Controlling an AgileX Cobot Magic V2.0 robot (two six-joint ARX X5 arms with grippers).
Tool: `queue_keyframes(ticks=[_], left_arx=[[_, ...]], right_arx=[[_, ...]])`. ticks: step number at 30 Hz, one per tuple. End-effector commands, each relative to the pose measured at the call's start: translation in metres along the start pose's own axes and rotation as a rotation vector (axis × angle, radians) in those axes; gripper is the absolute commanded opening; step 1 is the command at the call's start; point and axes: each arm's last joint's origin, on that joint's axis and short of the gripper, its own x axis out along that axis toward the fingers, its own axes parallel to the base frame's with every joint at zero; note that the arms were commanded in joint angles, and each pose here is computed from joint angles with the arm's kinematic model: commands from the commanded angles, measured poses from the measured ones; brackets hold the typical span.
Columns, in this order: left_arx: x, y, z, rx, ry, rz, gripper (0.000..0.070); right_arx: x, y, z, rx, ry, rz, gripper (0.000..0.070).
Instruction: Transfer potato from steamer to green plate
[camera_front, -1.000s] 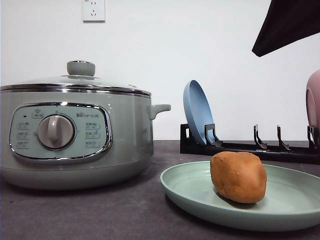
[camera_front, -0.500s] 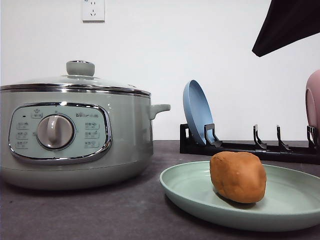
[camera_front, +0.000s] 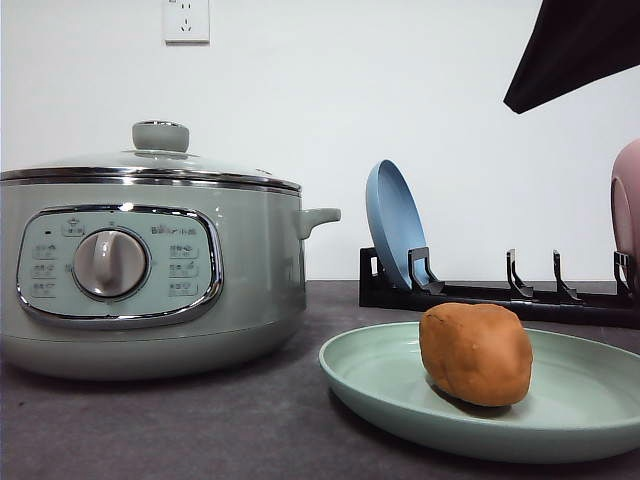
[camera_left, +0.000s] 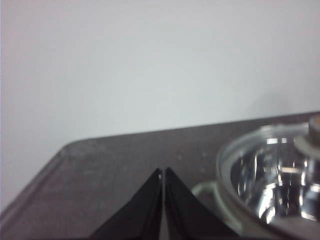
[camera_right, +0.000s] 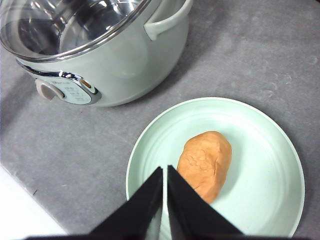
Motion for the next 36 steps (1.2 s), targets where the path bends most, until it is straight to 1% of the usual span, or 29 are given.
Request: queue_keyframes(ticks=[1, 8, 14, 23, 26, 36], left_arx=[[0.0, 0.0, -0.007, -0.012, 0.001, 0.007, 0.0], [0.0, -0.005, -0.041, -0.018, 0.058, 0.0, 0.0], [0.0, -0.007, -0.062, -0.02, 0.112, -0.006, 0.0], [-0.004, -0.009, -0.075, -0.034, 0.244, -0.022, 0.0], [-0.004, -0.009, -0.075, -0.053, 0.243, -0.019, 0.0], [-0.004, -0.009, -0.075, -0.053, 0.244, -0.019, 0.0]], right_arx=[[-0.002, 0.003, 0.005, -0.015, -0.02, 0.009, 0.0], [-0.002, 0.003, 0.005, -0.015, -0.02, 0.009, 0.0], [-0.002, 0.003, 0.005, -0.015, -0.02, 0.009, 0.0], [-0.002, 0.003, 0.005, -0.015, -0.02, 0.009, 0.0], [-0.002, 0.003, 0.005, -0.015, -0.02, 0.009, 0.0], [-0.002, 0.003, 0.005, -0.015, -0.02, 0.009, 0.0]])
